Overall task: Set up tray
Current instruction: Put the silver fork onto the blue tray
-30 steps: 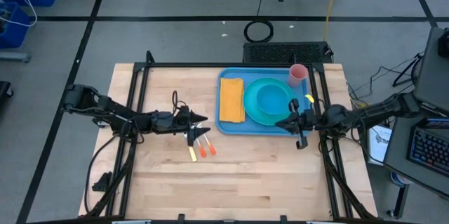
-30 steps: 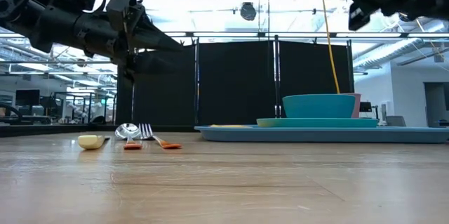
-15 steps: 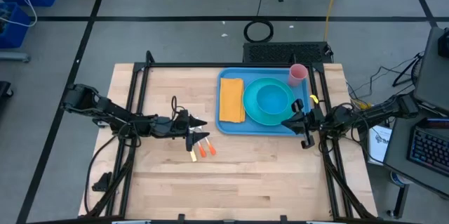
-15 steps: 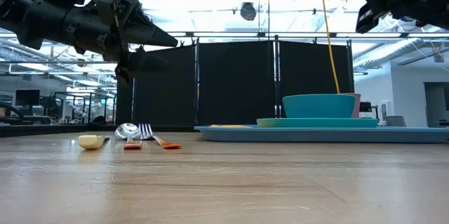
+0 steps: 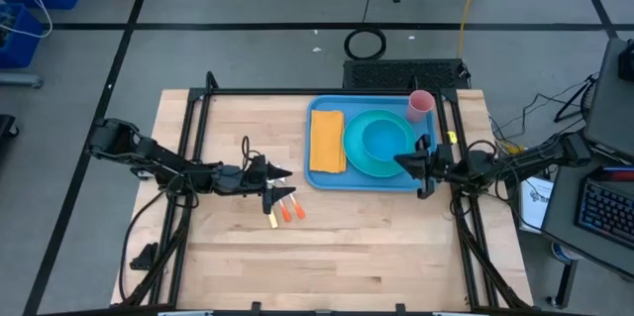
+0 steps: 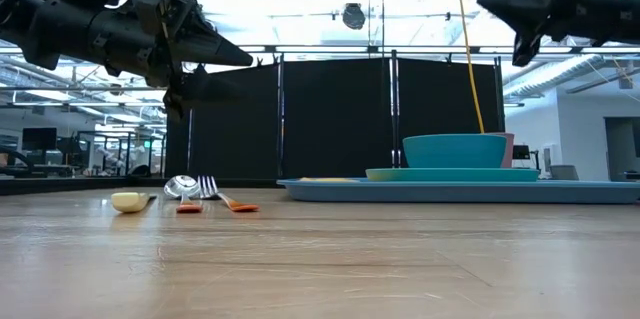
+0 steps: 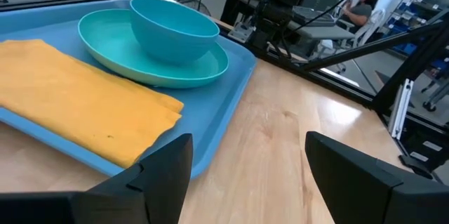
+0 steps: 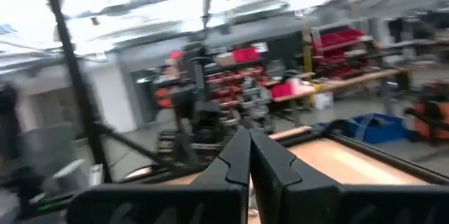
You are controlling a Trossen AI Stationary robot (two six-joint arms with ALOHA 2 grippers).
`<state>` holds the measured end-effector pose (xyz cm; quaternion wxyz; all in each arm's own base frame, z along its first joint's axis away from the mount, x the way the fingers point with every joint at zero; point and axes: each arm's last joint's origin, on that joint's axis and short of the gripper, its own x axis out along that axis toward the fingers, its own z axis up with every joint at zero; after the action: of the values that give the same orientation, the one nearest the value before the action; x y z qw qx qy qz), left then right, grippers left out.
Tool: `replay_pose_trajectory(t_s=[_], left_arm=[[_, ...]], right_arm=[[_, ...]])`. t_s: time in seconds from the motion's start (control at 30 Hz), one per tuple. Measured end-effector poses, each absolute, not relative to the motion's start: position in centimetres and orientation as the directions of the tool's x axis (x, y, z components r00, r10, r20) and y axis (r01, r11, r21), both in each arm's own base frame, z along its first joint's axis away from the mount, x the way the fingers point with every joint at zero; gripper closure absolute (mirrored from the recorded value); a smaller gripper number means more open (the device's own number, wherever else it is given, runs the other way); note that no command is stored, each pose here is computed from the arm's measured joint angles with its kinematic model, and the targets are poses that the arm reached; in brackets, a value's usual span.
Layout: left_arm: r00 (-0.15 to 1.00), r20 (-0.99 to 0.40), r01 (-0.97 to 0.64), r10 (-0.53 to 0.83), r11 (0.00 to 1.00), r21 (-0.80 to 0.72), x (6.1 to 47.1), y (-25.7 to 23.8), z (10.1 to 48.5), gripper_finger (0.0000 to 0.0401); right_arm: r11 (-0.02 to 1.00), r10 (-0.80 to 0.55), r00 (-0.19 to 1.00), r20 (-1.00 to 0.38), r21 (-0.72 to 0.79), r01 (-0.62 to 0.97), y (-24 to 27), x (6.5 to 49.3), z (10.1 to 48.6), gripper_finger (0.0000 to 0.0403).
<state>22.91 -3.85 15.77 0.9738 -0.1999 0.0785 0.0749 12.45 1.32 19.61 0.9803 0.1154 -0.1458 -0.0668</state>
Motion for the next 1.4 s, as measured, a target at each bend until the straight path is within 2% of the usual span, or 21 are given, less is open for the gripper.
replay_pose_trajectory(t_s=[0.3,0.47,0.73,0.87,1.07,1.17,1.4], left_arm=[[0.978,-0.176,-0.187,0.116,0.861,-0.473,22.9,-3.8,15.8,0.0123],[0.970,-0.137,-0.242,0.199,0.794,-0.558,22.9,-3.6,16.2,0.0123],[0.884,-0.051,-0.361,0.465,0.610,-0.705,24.0,-2.7,18.1,0.0123],[0.877,0.009,-0.254,0.480,0.481,-0.839,25.3,-2.6,20.2,0.0123],[0.869,0.070,-0.196,0.490,0.471,-0.860,26.4,-2.5,22.4,0.0123],[0.836,0.075,-0.239,0.543,0.485,-0.841,26.4,-1.7,22.8,0.0123],[0.761,0.100,-0.256,0.641,0.438,-0.862,26.9,-0.4,24.1,0.0123]], right_arm=[[0.965,-0.188,0.950,0.250,0.227,0.131,1.3,12.5,19.4,0.0403],[0.965,-0.187,0.950,0.249,0.227,0.131,1.3,12.5,19.4,0.0403],[0.965,-0.187,0.951,0.248,0.226,0.131,1.3,12.5,19.4,0.0403],[0.965,-0.186,0.952,0.243,0.225,0.132,1.3,12.5,19.3,0.0403],[0.965,-0.186,0.952,0.243,0.225,0.132,1.3,12.5,19.3,0.0403],[0.966,-0.186,0.952,0.243,0.225,0.132,1.3,12.5,19.3,0.0403],[0.966,-0.186,0.952,0.243,0.224,0.131,1.3,12.5,19.3,0.0403]])
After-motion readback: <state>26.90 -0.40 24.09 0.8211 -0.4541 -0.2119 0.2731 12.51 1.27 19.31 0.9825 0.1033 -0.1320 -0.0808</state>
